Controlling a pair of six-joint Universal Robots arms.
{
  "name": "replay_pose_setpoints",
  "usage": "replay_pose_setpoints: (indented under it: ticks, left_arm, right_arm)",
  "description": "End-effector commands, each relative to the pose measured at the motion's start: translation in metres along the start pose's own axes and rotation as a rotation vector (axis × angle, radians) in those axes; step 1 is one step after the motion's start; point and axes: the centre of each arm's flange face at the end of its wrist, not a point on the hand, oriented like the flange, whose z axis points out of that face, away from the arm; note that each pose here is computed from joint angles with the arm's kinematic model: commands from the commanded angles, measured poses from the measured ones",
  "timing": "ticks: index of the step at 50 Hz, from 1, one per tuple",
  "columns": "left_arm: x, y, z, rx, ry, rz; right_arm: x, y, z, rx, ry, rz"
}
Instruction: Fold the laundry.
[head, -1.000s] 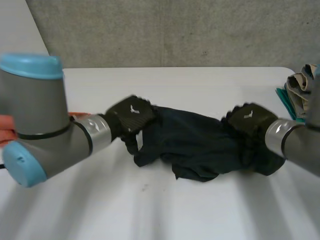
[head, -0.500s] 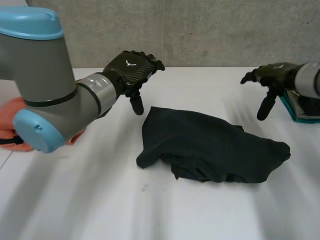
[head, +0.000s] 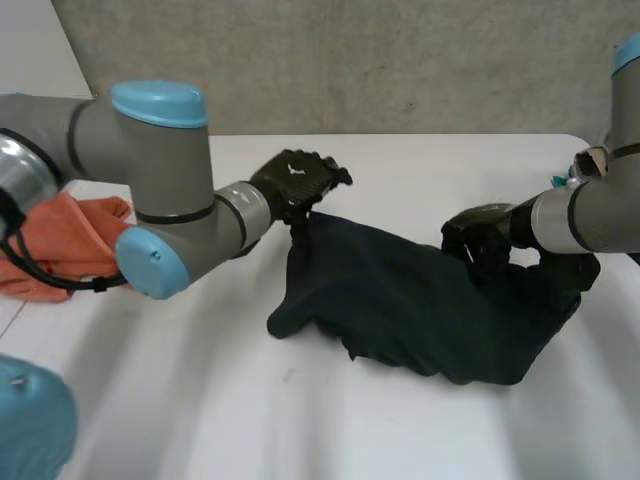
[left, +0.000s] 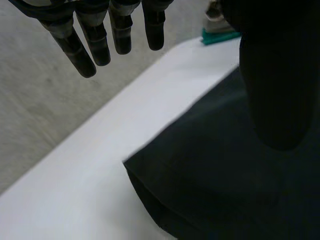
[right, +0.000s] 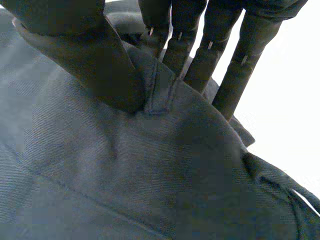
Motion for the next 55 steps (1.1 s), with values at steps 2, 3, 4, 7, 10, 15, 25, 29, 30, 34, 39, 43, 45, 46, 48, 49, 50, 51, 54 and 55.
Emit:
replay_pose_setpoints:
  ticks: [2, 3, 4, 7, 10, 15, 25, 29, 30, 34, 39, 43, 45, 46, 48, 49, 50, 51, 54, 55]
  left_arm:
    - [0.020, 0.021, 0.019, -0.061, 0.077, 0.066]
    - [0.021, 0.022, 0.022, -0.057, 0.074, 0.074]
    - [0.022, 0.026, 0.026, -0.059, 0.062, 0.087]
    - [0.018, 0.031, 0.035, -0.058, 0.019, 0.113]
    - [0.017, 0.035, 0.043, -0.046, -0.004, 0.141]
    - [0.020, 0.022, 0.047, 0.033, 0.012, 0.170]
    - [-0.081, -0.160, -0.015, 0.744, -0.604, 0.112]
    - [-0.085, -0.200, -0.048, 0.938, -0.584, 0.077]
    - [-0.083, -0.204, -0.053, 0.950, -0.561, 0.076]
    - [-0.070, -0.193, -0.059, 0.891, -0.477, 0.075]
    - [-0.058, -0.134, -0.044, 0.667, -0.445, 0.036]
    - [-0.043, -0.069, -0.030, 0.442, -0.404, 0.010]
    - [-0.030, -0.032, -0.027, 0.312, -0.367, 0.000]
    - [-0.025, -0.020, -0.027, 0.268, -0.351, -0.002]
    - [-0.014, 0.001, -0.030, 0.187, -0.320, -0.002]
    - [-0.005, 0.017, -0.033, 0.124, -0.286, 0.004]
    - [0.001, 0.025, -0.035, 0.093, -0.266, 0.008]
    - [0.007, 0.031, -0.038, 0.064, -0.243, 0.014]
    - [0.022, 0.044, -0.049, -0.002, -0.175, 0.045]
    - [0.025, 0.045, -0.052, -0.013, -0.165, 0.051]
  right_arm:
    - [-0.030, -0.002, -0.039, 0.052, -0.023, -0.264]
    - [-0.030, -0.003, -0.039, 0.062, -0.006, -0.278]
    - [-0.029, -0.006, -0.040, 0.088, 0.023, -0.293]
    - [-0.025, -0.014, -0.038, 0.155, 0.085, -0.323]
    - [-0.017, -0.026, -0.038, 0.238, 0.157, -0.344]
    - [-0.009, -0.049, -0.043, 0.389, 0.235, -0.344]
    - [0.045, -0.133, -0.065, 1.001, 0.638, -0.279]
    - [0.051, -0.153, -0.082, 1.215, 0.735, -0.263]
    - [0.049, -0.153, -0.081, 1.224, 0.731, -0.261]
    - [0.040, -0.149, -0.085, 1.238, 0.697, -0.262]
    - [0.030, -0.112, -0.055, 1.076, 0.584, -0.235]
    - [0.022, -0.057, -0.011, 0.833, 0.453, -0.199]
    - [0.016, -0.019, 0.009, 0.678, 0.399, -0.184]
    - [0.014, -0.006, 0.015, 0.624, 0.384, -0.185]
    - [0.009, 0.018, 0.023, 0.517, 0.360, -0.189]
    - [0.003, 0.040, 0.027, 0.417, 0.341, -0.206]
    - [0.000, 0.050, 0.028, 0.368, 0.330, -0.214]
    - [-0.002, 0.059, 0.029, 0.322, 0.321, -0.224]
    - [-0.008, 0.085, 0.025, 0.173, 0.278, -0.273]
    - [-0.009, 0.089, 0.024, 0.147, 0.265, -0.282]
